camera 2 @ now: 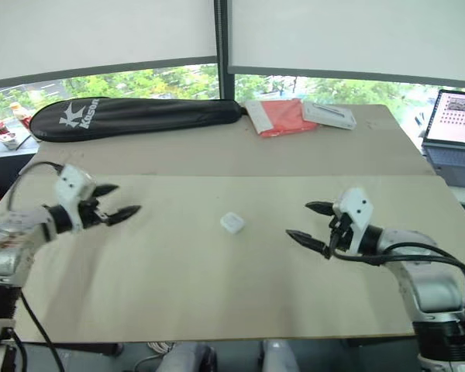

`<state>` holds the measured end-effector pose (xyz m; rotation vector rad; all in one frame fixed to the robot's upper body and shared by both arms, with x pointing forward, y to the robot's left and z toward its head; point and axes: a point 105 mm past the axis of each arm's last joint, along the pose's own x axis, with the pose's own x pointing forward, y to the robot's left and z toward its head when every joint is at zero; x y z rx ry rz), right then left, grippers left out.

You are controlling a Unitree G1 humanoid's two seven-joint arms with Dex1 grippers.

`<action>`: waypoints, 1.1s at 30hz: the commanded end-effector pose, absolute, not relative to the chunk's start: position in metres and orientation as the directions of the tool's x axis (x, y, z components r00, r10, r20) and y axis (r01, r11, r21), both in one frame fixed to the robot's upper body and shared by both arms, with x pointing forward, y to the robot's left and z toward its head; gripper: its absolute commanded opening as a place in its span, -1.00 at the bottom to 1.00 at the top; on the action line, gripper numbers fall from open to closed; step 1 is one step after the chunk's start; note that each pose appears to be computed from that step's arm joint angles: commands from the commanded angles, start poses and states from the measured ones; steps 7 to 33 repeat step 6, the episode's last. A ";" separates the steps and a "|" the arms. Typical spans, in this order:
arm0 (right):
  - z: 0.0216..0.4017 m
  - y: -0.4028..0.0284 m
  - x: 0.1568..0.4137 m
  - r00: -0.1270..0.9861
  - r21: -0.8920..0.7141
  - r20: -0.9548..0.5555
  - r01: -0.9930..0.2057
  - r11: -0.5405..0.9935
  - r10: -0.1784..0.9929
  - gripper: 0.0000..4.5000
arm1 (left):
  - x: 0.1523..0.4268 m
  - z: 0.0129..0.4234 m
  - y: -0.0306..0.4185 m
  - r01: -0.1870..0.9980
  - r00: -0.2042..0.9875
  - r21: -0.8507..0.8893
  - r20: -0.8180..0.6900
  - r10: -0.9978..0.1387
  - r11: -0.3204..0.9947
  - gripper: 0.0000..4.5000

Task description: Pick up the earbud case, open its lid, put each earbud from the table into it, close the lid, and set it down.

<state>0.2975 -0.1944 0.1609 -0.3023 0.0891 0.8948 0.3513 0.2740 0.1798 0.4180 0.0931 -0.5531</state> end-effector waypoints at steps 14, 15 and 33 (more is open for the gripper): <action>0.182 -0.190 0.301 0.630 -0.236 -0.160 -0.772 0.590 0.760 1.00 | 0.355 0.187 0.260 0.548 0.827 0.417 -0.136 -0.546 0.725 0.98; 0.182 -0.190 0.301 0.630 -0.236 -0.160 -0.772 0.590 0.760 1.00 | 0.355 0.187 0.260 0.548 0.827 0.417 -0.136 -0.546 0.725 0.98; 0.182 -0.190 0.301 0.630 -0.236 -0.160 -0.772 0.590 0.760 1.00 | 0.355 0.187 0.260 0.548 0.827 0.417 -0.136 -0.546 0.725 0.98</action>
